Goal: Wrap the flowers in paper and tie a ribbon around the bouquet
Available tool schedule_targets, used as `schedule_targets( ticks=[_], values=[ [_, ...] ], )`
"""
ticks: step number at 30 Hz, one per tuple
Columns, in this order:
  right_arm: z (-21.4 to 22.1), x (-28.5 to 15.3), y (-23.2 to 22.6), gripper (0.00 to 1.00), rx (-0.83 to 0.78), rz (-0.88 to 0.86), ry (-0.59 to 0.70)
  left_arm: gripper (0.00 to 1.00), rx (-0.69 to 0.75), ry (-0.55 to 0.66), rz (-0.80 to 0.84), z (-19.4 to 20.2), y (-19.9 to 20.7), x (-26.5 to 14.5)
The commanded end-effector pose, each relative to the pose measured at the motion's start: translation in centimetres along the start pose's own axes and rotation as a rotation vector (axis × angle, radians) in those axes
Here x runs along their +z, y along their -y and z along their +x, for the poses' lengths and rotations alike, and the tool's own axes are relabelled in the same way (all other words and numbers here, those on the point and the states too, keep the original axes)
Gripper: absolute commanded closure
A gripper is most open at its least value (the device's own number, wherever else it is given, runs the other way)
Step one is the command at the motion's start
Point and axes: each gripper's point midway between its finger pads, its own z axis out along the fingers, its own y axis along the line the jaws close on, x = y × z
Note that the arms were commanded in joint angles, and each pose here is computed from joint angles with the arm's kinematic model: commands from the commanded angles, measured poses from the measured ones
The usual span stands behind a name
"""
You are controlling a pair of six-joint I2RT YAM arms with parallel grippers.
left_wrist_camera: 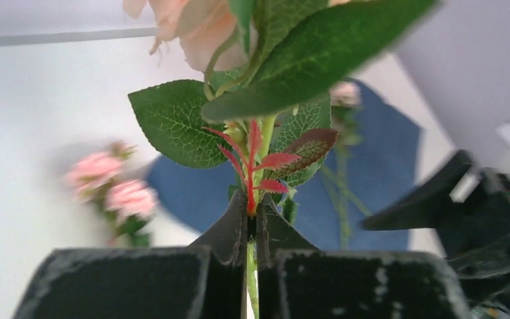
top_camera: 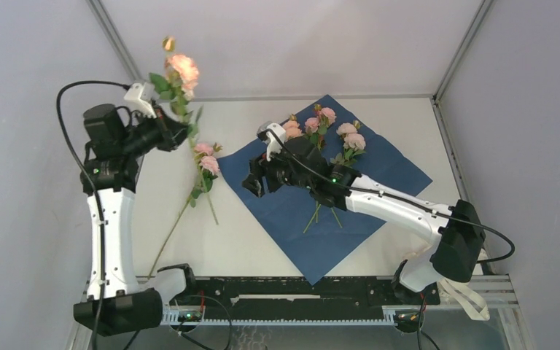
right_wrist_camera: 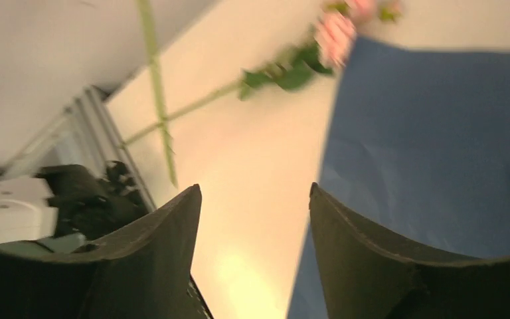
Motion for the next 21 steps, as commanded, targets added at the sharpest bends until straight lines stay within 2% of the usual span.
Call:
schedule_targets(
  ticks=[1,8,12,13,14,15,16,17,18,19,20,21],
  values=[
    [-7.5,-0.7,-6.5,0.28,-0.048,-0.266,0.294,1.0,-0.097,0.091,0.289,-3.8,8.7,0.1],
    [-8.1,1.1,-6.7,0.25,-0.006,-0.302,0.334,1.0,-0.095,0.056,0.402,-2.6,12.9,1.3],
    [-7.5,2.9,-6.1,0.29,0.06,-0.327,0.293,1.0,-0.107,0.034,0.43,-1.6,13.9,2.1],
    [-7.6,3.2,-5.7,0.35,0.076,-0.316,0.29,1.0,-0.11,0.029,0.432,-1.5,13.9,2.2],
    [-7.4,3.5,-5.2,0.51,0.089,-0.299,0.283,1.0,-0.114,0.023,0.434,-1.3,13.9,2.3],
    [-7.3,3.9,-4.4,0.73,0.107,-0.263,0.276,1.0,-0.109,0.021,0.429,-1.2,13.7,2.4],
    [-7.1,4.0,-3.3,0.9,0.13,-0.214,0.268,1.0,-0.1,0.011,0.411,-0.9,13.4,2.5],
    [-6.8,4.0,-1.9,1.0,0.162,-0.155,0.253,1.0,-0.086,-0.016,0.374,-0.2,12.8,2.6],
    [-6.2,4.0,-0.2,1.0,0.193,-0.085,0.232,0.9,-0.049,-0.031,0.327,0.2,11.8,2.9],
    [-5.7,3.7,1.6,1.0,0.223,-0.023,0.215,0.6,0.0,-0.074,0.254,1.2,10.3,3.2],
    [-4.8,3.4,3.4,1.0,0.245,0.034,0.196,0.35,0.058,-0.126,0.18,2.3,8.6,3.2],
    [-3.5,3.0,5.5,1.0,0.268,0.112,0.16,0.18,0.109,-0.211,0.058,4.0,6.0,3.1]
  ],
)
